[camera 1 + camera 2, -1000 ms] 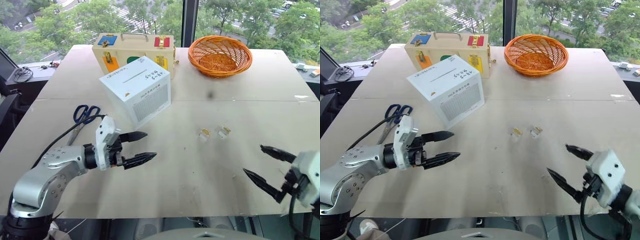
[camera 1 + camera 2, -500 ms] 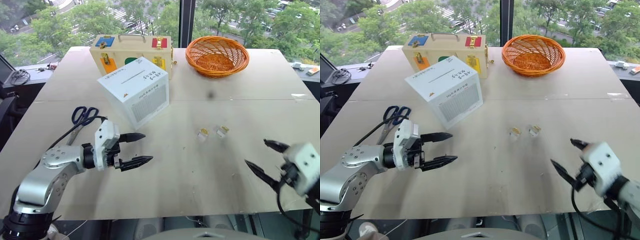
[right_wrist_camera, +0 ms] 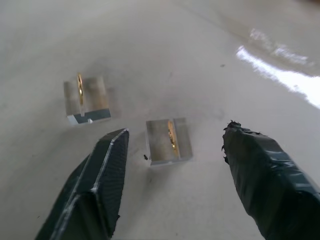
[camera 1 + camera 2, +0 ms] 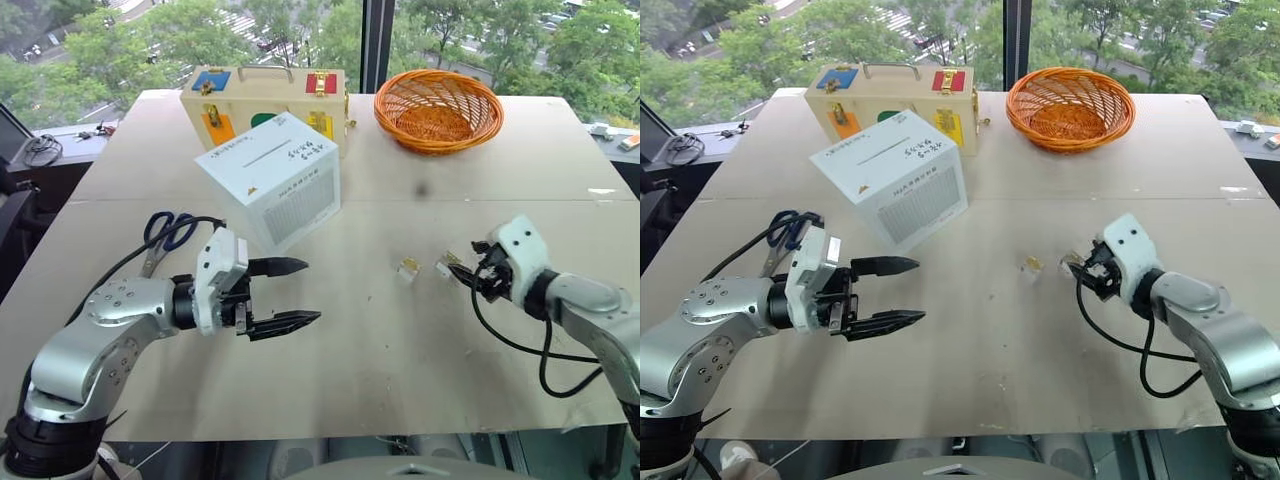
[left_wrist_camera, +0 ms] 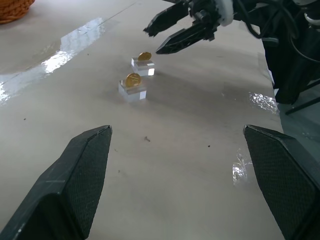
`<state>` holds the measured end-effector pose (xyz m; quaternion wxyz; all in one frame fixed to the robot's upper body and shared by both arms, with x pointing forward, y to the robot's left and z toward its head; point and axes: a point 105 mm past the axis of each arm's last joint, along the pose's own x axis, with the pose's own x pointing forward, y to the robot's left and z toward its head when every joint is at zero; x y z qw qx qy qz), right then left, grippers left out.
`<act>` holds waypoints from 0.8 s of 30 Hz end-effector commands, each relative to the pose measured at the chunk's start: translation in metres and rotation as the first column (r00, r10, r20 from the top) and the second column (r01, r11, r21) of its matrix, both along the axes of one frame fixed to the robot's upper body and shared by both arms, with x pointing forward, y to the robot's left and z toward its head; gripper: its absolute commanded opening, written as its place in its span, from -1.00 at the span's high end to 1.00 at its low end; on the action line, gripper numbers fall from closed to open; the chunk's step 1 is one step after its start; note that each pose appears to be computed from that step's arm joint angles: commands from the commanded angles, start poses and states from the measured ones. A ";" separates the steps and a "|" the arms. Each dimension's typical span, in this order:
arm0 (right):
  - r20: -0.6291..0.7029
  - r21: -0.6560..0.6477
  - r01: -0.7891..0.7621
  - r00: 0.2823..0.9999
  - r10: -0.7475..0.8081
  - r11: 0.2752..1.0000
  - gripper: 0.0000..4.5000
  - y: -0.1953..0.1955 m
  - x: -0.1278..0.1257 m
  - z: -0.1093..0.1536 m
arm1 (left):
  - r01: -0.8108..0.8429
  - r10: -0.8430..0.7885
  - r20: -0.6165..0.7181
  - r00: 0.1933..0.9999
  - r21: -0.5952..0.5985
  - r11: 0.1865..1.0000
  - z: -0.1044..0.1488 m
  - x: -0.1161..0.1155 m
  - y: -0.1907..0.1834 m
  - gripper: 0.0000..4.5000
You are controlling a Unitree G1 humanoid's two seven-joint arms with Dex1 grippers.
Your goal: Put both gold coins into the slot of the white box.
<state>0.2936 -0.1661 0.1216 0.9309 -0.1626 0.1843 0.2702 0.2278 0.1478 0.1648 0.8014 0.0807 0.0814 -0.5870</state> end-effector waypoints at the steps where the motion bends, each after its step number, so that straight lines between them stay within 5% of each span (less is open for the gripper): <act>1: 0.024 -0.022 -0.005 1.000 0.005 1.000 -0.14 0.001 0.005 0.005 | 0.036 -0.036 0.034 0.999 0.004 0.999 0.008 -0.006 -0.007 -0.92; 12: 0.017 -0.020 -0.017 1.000 0.017 1.000 -0.14 0.008 0.013 0.003 | 0.025 -0.025 0.036 0.999 0.008 1.000 0.007 -0.005 -0.008 -0.92; 15: 0.013 -0.020 -0.014 1.000 0.014 1.000 0.20 0.008 0.016 0.002 | 0.023 -0.023 0.032 0.999 0.008 1.000 0.006 -0.006 -0.007 -0.92; 19: 0.005 -0.020 -0.013 1.000 0.013 1.000 0.91 0.009 0.017 0.000 | 0.024 -0.024 0.031 0.999 0.009 1.000 0.006 -0.007 -0.007 -0.92; 24: 0.005 -0.016 -0.020 1.000 0.020 1.000 0.99 0.010 0.016 0.001 | 0.027 -0.027 0.028 0.999 0.007 1.000 0.008 -0.007 -0.009 -0.92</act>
